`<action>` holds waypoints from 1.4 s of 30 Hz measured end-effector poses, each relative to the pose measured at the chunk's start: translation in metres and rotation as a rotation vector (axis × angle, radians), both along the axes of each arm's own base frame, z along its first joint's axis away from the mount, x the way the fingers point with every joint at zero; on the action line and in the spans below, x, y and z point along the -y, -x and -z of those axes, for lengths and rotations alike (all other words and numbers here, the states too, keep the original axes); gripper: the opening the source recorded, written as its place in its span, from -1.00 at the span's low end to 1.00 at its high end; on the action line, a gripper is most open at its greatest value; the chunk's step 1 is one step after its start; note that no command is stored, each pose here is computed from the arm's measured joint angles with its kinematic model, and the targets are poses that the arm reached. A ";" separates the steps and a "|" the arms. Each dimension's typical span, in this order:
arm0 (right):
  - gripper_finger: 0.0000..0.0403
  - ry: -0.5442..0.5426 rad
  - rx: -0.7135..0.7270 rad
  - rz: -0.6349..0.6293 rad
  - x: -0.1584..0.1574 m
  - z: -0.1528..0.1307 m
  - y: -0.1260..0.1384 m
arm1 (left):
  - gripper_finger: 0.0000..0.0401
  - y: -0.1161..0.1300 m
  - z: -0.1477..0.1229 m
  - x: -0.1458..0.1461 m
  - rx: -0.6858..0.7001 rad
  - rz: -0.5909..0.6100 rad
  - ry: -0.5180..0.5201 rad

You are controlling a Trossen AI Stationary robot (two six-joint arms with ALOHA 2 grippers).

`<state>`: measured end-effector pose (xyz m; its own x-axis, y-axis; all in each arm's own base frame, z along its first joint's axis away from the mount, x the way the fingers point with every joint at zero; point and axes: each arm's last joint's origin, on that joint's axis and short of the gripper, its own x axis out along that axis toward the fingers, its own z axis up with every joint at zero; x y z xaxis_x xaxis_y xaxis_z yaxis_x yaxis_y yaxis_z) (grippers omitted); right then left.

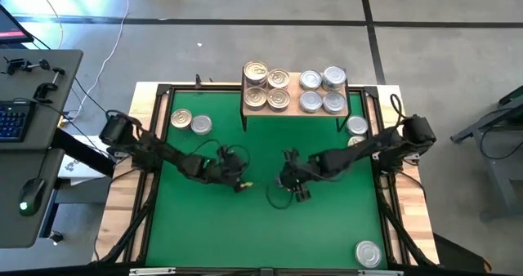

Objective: Stack canned seafood by type on shelf
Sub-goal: Stack the blue pink tuna can on top of the blue pink tuna can on the shelf

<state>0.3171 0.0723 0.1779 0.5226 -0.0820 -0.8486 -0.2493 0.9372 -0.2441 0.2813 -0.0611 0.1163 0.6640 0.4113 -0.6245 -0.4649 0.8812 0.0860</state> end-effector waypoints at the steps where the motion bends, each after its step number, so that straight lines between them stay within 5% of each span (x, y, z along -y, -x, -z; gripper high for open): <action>1: -0.12 0.035 0.012 0.004 -0.004 -0.003 0.003 | -1.00 0.005 0.004 0.004 0.010 0.009 0.007; 4: -0.12 0.165 0.169 0.012 -0.016 -0.036 0.004 | -1.00 0.015 0.012 0.012 0.061 0.034 0.028; 8: -0.12 0.483 0.302 0.046 -0.010 -0.084 0.002 | -1.00 0.021 0.014 0.016 0.128 0.038 0.026; 11: -0.12 0.680 0.310 0.047 0.009 -0.114 -0.005 | -1.00 0.020 0.012 0.016 0.148 0.040 -0.010; 14: -0.12 0.766 0.318 0.075 0.046 -0.145 -0.014 | -1.00 0.018 0.011 0.016 0.160 0.049 -0.035; 21: -0.12 0.773 0.273 0.150 0.156 -0.159 -0.018 | -1.00 0.017 0.010 0.014 0.164 0.052 -0.050; 26: -0.12 0.771 0.207 0.213 0.207 -0.144 -0.016 | -1.00 0.016 0.008 0.015 0.182 0.050 -0.045; 33: -0.12 0.759 0.194 0.220 0.236 -0.126 -0.021 | -1.00 0.016 0.008 0.015 0.189 0.050 -0.043; 42: -0.11 0.738 0.206 0.238 0.237 -0.125 -0.022 | -1.00 0.015 0.007 0.015 0.199 0.054 -0.044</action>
